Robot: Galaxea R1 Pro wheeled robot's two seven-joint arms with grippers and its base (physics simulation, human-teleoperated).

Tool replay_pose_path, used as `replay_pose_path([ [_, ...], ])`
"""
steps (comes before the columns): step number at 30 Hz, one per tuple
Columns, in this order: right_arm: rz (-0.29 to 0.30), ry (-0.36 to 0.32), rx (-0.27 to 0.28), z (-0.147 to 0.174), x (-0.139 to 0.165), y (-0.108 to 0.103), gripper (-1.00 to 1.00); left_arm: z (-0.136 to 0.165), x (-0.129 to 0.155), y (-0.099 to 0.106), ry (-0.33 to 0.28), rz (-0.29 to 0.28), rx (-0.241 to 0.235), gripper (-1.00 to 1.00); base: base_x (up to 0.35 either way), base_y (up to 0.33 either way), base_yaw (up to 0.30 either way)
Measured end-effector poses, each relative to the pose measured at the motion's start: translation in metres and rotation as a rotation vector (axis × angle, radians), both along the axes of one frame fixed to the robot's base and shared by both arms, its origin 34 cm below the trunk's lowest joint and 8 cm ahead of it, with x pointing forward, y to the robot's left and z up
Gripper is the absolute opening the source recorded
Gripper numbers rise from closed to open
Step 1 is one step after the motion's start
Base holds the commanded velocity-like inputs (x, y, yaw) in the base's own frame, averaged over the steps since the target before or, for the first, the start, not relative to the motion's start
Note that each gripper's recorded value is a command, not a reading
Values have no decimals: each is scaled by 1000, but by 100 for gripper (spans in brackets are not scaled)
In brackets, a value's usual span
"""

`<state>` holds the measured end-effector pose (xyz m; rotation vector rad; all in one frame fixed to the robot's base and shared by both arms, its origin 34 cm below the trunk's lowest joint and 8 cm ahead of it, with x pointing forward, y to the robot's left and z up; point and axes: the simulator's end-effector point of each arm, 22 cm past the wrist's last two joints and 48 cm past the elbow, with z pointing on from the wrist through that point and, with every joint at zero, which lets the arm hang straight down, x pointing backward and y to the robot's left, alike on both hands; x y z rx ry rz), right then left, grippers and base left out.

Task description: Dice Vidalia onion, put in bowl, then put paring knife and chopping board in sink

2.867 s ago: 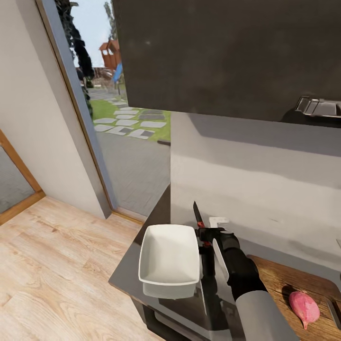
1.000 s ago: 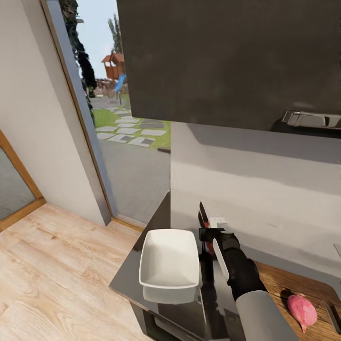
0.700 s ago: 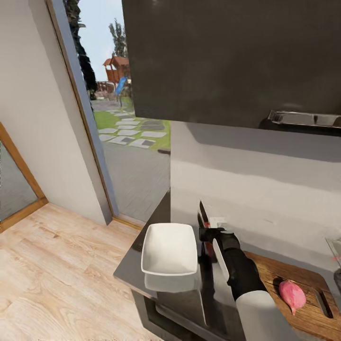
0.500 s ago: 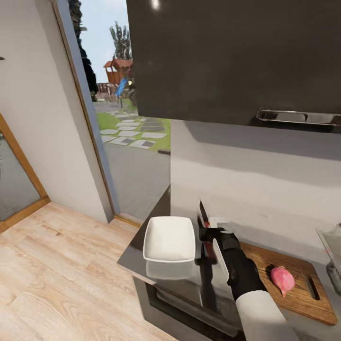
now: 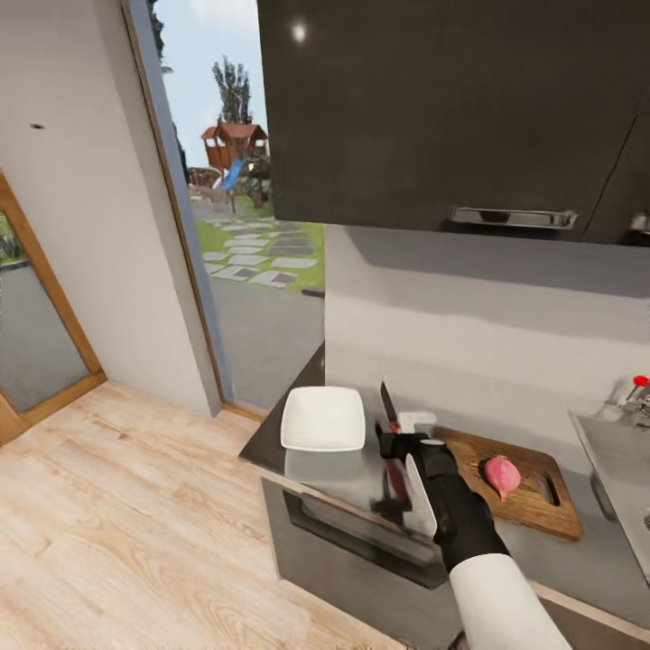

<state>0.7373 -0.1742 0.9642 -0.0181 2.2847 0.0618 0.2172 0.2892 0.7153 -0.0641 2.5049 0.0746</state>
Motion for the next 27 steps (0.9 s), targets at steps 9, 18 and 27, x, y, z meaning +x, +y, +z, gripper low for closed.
replay_pose_path([
  [9, -9, -127, 13, 55, 15, -5, -100, 0, 3, 1, -10, 2, 1, 100, -62, 0, 0],
  [18, -22, -293, 26, 125, 25, -12, -100, -4, 7, 3, -9, 1, 6, 100, -2, 0, 0],
  [27, 23, -375, 42, 151, 14, -13, -100, -4, 7, 3, -10, 0, 7, 100, 0, 0, 0],
])
